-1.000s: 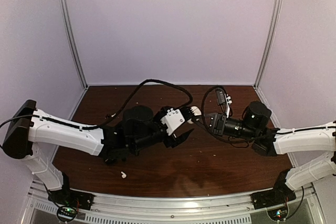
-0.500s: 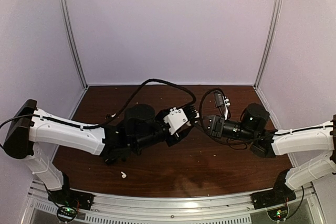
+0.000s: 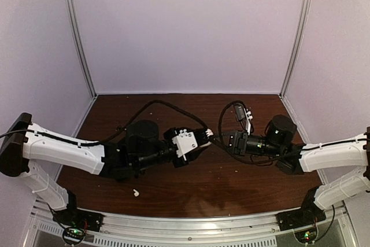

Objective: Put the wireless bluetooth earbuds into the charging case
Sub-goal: Pass from the right arm to the left, then pass from the left arm to the right

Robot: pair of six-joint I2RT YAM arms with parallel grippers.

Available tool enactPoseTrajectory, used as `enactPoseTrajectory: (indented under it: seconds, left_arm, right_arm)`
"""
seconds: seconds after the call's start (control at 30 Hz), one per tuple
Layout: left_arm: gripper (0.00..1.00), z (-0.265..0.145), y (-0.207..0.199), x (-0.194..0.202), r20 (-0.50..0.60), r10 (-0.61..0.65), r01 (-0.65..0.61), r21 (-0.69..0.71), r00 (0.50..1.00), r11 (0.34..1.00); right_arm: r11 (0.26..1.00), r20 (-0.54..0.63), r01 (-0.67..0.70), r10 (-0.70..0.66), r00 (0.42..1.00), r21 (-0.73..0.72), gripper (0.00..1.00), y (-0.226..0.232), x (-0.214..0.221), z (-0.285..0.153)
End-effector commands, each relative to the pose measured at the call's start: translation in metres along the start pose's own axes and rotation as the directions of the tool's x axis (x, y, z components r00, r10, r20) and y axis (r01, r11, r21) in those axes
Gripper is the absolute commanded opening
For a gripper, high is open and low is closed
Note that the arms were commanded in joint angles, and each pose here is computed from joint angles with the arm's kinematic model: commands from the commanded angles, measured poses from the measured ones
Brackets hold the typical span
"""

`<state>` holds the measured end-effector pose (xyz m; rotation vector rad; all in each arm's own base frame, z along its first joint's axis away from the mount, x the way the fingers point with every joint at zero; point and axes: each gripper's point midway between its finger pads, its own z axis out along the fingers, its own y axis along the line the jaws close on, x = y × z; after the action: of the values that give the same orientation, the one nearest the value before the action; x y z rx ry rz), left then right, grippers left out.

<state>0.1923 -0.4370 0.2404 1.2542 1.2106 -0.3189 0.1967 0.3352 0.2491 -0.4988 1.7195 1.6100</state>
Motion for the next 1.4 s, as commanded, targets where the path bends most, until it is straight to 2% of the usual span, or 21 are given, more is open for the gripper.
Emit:
enactPoseTrajectory:
  seconds: [0.0, 0.13, 0.3, 0.73, 0.87, 0.93, 1.07, 1.13, 1.17, 1.3, 1.37]
  left_arm:
    - [0.34, -0.015, 0.004, -0.026, 0.105, 0.042, -0.044, 0.020, 0.994, 0.999]
    - [0.34, -0.018, -0.003, -0.028, 0.121, 0.077, -0.084, 0.054, 0.990, 0.995]
    - [0.34, -0.015, -0.015, -0.028, 0.125, 0.106, -0.121, 0.116, 0.986, 0.986]
    - [0.33, -0.009, -0.018, -0.026, 0.113, 0.131, -0.145, 0.129, 0.985, 0.981]
    - [0.33, -0.009, -0.015, -0.024, 0.107, 0.125, -0.137, 0.110, 0.986, 0.984]
    - [0.33, -0.011, -0.013, -0.023, 0.108, 0.120, -0.130, 0.094, 0.987, 0.987]
    - [0.33, -0.014, -0.011, -0.018, 0.105, 0.101, -0.110, 0.086, 0.989, 0.990]
    - [0.33, -0.014, -0.009, -0.017, 0.105, 0.092, -0.100, 0.082, 0.990, 0.992]
    - [0.33, -0.015, -0.008, -0.017, 0.106, 0.088, -0.097, 0.080, 0.990, 0.992]
    - [0.32, -0.015, -0.007, -0.018, 0.113, 0.086, -0.095, 0.079, 0.990, 0.992]
    - [0.32, -0.014, -0.007, -0.019, 0.117, 0.088, -0.098, 0.079, 0.989, 0.992]
  right_arm:
    - [0.995, -0.054, 0.002, -0.008, 0.999, -0.103, 0.41, 0.017, 0.013, -0.003]
    - [0.990, -0.100, -0.006, -0.008, 0.995, -0.141, 0.45, 0.023, 0.022, -0.001]
    - [0.991, -0.129, 0.011, -0.028, 0.991, -0.136, 0.46, 0.023, 0.027, 0.001]
    - [0.997, -0.186, 0.034, -0.046, 0.981, -0.062, 0.31, 0.010, 0.035, 0.007]
    - [0.999, -0.203, 0.033, -0.033, 0.979, -0.003, 0.31, -0.001, 0.037, 0.011]
    - [0.998, -0.193, 0.012, -0.001, 0.981, 0.059, 0.39, -0.010, 0.035, 0.011]
    - [0.985, -0.124, 0.006, 0.015, 0.992, 0.172, 0.70, -0.021, 0.021, 0.004]
    - [0.986, -0.084, 0.048, -0.035, 0.996, 0.160, 0.96, -0.013, 0.013, -0.003]
    - [0.986, -0.070, 0.057, -0.047, 0.996, 0.156, 0.99, -0.010, 0.009, -0.006]
    - [0.985, -0.115, 0.073, -0.055, 0.992, 0.157, 1.00, -0.008, 0.011, -0.004]
    - [0.993, -0.140, 0.062, -0.048, 0.989, 0.102, 1.00, -0.002, 0.017, -0.002]
